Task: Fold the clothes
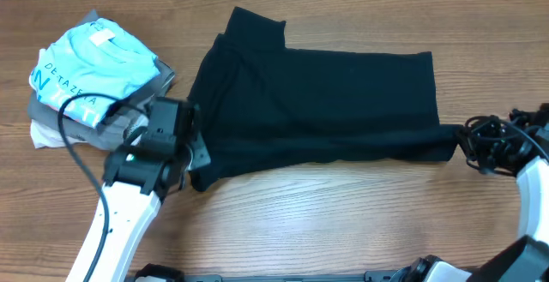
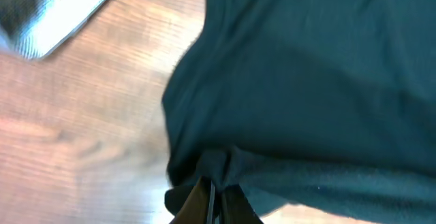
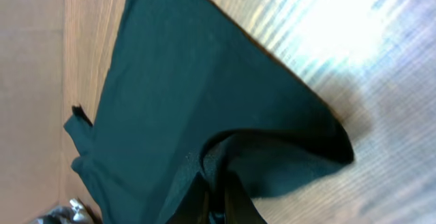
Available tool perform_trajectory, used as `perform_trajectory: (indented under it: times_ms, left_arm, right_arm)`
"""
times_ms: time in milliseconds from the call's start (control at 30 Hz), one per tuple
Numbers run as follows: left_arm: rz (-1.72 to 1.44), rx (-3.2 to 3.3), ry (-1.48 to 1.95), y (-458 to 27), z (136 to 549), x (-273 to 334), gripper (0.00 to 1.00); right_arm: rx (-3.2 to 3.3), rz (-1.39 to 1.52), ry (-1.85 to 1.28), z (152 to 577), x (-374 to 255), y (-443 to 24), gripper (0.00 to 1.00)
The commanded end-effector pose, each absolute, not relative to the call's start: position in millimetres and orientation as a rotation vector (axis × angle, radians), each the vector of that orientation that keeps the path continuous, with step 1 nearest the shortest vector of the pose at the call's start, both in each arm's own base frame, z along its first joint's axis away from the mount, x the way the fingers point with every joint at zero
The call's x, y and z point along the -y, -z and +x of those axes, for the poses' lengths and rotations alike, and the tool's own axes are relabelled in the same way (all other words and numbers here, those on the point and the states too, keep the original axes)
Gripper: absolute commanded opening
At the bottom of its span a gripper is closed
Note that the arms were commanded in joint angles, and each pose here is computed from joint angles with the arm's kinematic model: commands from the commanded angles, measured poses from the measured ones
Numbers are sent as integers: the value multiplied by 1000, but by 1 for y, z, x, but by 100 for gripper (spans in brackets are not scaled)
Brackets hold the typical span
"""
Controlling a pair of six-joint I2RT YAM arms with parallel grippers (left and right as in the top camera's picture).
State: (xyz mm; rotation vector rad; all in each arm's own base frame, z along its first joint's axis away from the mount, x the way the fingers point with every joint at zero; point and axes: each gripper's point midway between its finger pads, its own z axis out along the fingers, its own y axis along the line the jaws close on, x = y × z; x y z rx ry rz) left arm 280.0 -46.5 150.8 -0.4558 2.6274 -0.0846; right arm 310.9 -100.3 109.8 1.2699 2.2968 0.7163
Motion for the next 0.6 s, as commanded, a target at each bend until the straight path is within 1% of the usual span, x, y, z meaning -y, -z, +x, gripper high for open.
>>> perform_trajectory:
  times_ms: [0,167,300,467,500,533,567]
  left_arm:
    - [-401,-2573,19,-153,304,42,4]
    - [-393,-2553,1,-141,329,45,4]
    - [-405,-2548,-54,-129,340,41,4]
    - [-406,-2535,-44,-120,354,45,5]
    - [-406,-2530,-40,-119,357,45,6]
    - [-406,-2523,-36,-119,359,46,9]
    - [-406,-2519,-34,-120,360,46,13]
  right_arm:
    - [-2241,1298,-716,327,110,-114,4]
    - [-2211,1307,-716,338,118,-108,4]
    - [-2218,1327,-673,337,123,-101,4]
    - [-2212,1337,-639,338,128,-99,4]
    - [-2204,1336,-640,340,129,-100,4]
    - [-2194,1321,-641,344,128,-102,4]
    - [-2186,1299,-640,348,128,-105,7]
